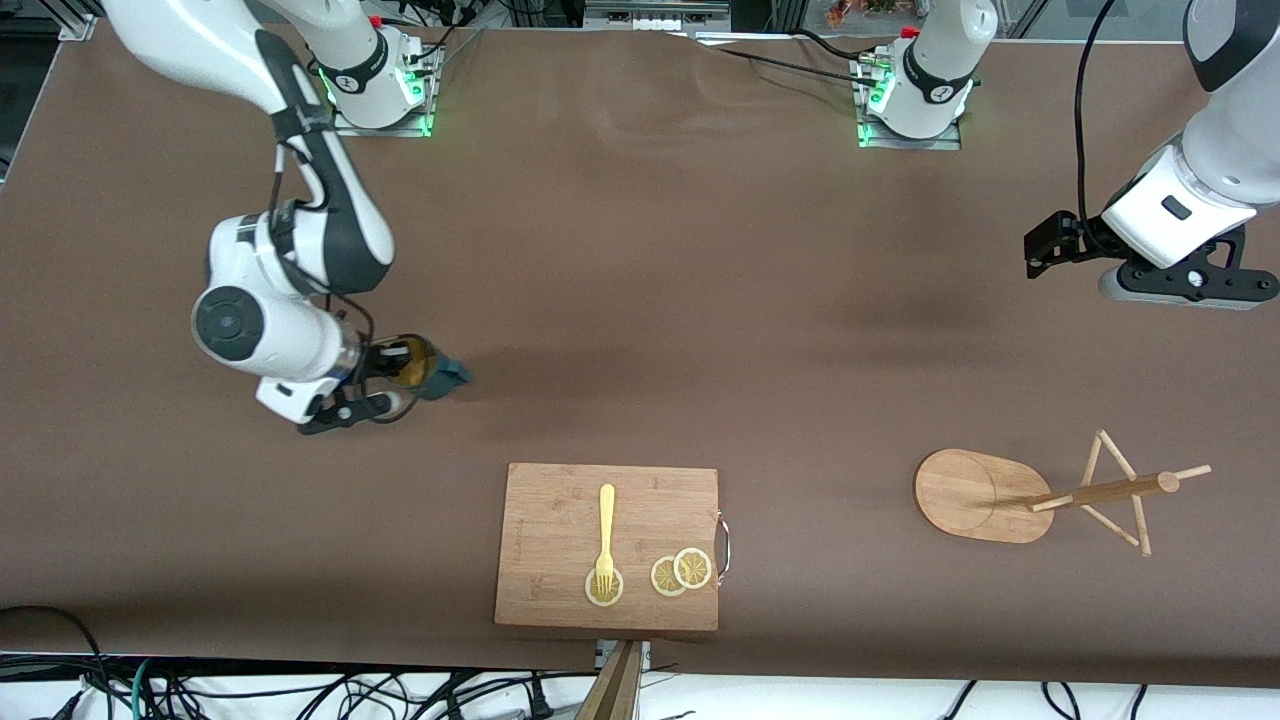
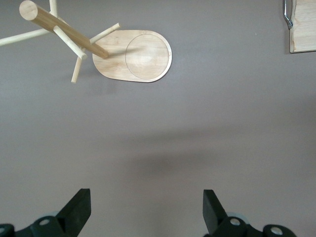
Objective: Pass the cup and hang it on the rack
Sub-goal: 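Close the right gripper on the teal mug's rim, then lift the mug and carry it toward the table's middle with the right gripper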
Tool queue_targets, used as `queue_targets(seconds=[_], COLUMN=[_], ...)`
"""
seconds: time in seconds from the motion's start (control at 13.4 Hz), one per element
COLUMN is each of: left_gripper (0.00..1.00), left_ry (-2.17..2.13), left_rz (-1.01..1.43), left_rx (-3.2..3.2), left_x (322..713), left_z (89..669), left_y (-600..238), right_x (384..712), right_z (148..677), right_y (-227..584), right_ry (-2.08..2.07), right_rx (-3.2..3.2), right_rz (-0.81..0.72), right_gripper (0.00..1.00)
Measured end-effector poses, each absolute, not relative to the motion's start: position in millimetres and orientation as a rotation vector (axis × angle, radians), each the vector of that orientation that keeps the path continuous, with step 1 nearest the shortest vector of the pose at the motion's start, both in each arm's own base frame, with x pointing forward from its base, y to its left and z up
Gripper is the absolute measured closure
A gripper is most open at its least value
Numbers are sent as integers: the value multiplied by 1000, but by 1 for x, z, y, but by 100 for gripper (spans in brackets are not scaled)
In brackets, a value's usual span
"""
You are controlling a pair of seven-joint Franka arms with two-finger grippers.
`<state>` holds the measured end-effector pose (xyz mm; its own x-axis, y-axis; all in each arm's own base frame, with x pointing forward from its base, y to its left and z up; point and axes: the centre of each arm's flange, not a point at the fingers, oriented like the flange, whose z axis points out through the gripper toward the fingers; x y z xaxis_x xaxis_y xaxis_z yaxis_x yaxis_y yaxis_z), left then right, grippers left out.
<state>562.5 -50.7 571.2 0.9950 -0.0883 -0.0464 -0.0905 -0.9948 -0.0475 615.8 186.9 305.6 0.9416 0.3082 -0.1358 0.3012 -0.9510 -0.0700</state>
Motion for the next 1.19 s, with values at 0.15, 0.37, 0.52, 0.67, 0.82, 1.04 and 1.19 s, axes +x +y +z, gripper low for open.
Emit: queue_targets(seconds=[0.15, 0.37, 0.52, 0.67, 0.82, 1.04, 1.19], left_gripper=[0, 0, 0, 0, 0, 0, 0], left_ry=[138, 138, 138, 138, 138, 138, 138], left_rz=[68, 71, 73, 74, 74, 74, 74], left_rx=[-3088, -3088, -3088, -3088, -3088, -3088, -3088], left_x=[563, 563, 564, 564, 564, 564, 564], left_z=[571, 570, 570, 569, 569, 569, 569], left_y=[-51, -51, -51, -51, -51, -51, -51], right_x=[598, 556, 521, 495, 480, 462, 449], right_z=[316, 317, 306, 297, 287, 273, 265], right_y=[253, 362, 436, 491, 528, 572, 593], right_ry=[-486, -435, -399, -380, -335, -230, -192], right_rx=[-3056, -3081, -3099, -3105, -3107, -3098, -3078], right_rz=[202, 185, 179, 159, 138, 123, 135], right_gripper=[96, 96, 96, 96, 96, 96, 96])
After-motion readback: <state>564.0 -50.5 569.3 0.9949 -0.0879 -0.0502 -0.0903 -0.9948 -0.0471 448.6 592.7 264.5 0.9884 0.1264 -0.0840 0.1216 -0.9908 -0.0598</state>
